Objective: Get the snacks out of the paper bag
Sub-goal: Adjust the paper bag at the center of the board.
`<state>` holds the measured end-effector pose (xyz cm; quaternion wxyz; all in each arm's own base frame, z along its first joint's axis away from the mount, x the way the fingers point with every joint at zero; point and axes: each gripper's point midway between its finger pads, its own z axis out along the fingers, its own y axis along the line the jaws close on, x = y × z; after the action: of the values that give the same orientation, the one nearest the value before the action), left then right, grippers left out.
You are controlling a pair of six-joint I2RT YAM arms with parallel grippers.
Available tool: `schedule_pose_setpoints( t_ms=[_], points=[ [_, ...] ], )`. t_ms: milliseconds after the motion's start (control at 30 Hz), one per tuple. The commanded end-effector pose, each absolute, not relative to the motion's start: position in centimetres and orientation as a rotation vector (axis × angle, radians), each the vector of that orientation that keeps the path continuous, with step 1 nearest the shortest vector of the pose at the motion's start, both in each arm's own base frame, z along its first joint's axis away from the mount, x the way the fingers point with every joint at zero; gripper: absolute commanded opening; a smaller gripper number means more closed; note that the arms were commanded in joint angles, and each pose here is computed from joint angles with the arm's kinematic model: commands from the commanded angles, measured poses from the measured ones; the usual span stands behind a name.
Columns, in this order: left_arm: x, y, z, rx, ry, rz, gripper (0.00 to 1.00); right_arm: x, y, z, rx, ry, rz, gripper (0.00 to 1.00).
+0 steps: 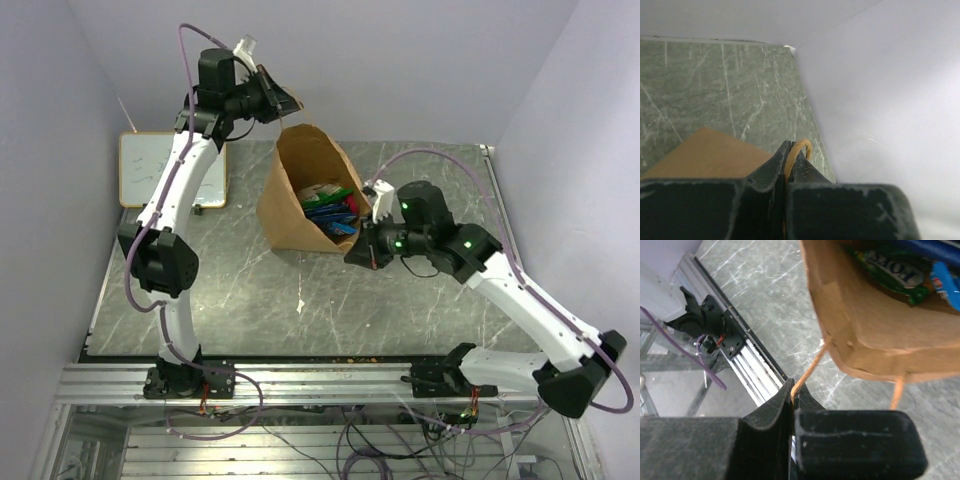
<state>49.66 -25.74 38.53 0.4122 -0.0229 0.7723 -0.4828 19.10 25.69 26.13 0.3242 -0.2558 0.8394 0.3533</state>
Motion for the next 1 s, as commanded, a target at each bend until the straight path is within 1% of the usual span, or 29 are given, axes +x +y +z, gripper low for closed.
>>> schedule_pose_setpoints(
  t_ms=[0, 133, 233, 400, 533, 667, 800, 833, 967],
  points=[
    [47.4, -22.0, 45.2, 0.023, 1.786, -1.164, 0.07, 18.9, 29.2, 27.8, -0.847, 2.096, 1.046, 0.00],
    [46.1, -19.4, 45.5, 0.023, 1.803, -1.083, 0.07, 19.1, 32.6, 27.8, -0.951, 2.058, 1.083, 0.00],
    [44.7, -19.1, 44.7, 0.039, 1.830, -1.083, 0.07, 18.7, 34.9, 27.0, -1.011, 2.052, 1.123, 0.00],
    [41.8, -18.2, 43.5, 0.046, 1.866, -1.037, 0.07, 15.8, 37.5, 25.2, -1.109, 2.071, 1.189, 0.00],
    [39.0, -17.7, 42.6, 0.039, 1.885, -1.027, 0.07, 13.5, 37.5, 23.1, -1.109, 2.126, 1.225, 0.00],
    [36.3, -17.6, 41.0, -0.001, 1.911, -1.068, 0.07, 11.7, 36.3, 20.8, -1.064, 2.206, 1.198, 0.00],
    [33.8, -17.8, 40.5, -0.044, 1.901, -1.130, 0.07, 11.6, 34.4, 20.4, -0.969, 2.241, 1.135, 0.00],
    [33.2, -17.9, 40.4, -0.050, 1.899, -1.144, 0.07, 11.7, 33.9, 20.6, -0.949, 2.245, 1.116, 0.03],
    [31.6, -18.3, 39.8, -0.056, 1.916, -1.158, 0.07, 12.5, 31.4, 22.2, -0.864, 2.243, 0.996, 0.20]
  ],
)
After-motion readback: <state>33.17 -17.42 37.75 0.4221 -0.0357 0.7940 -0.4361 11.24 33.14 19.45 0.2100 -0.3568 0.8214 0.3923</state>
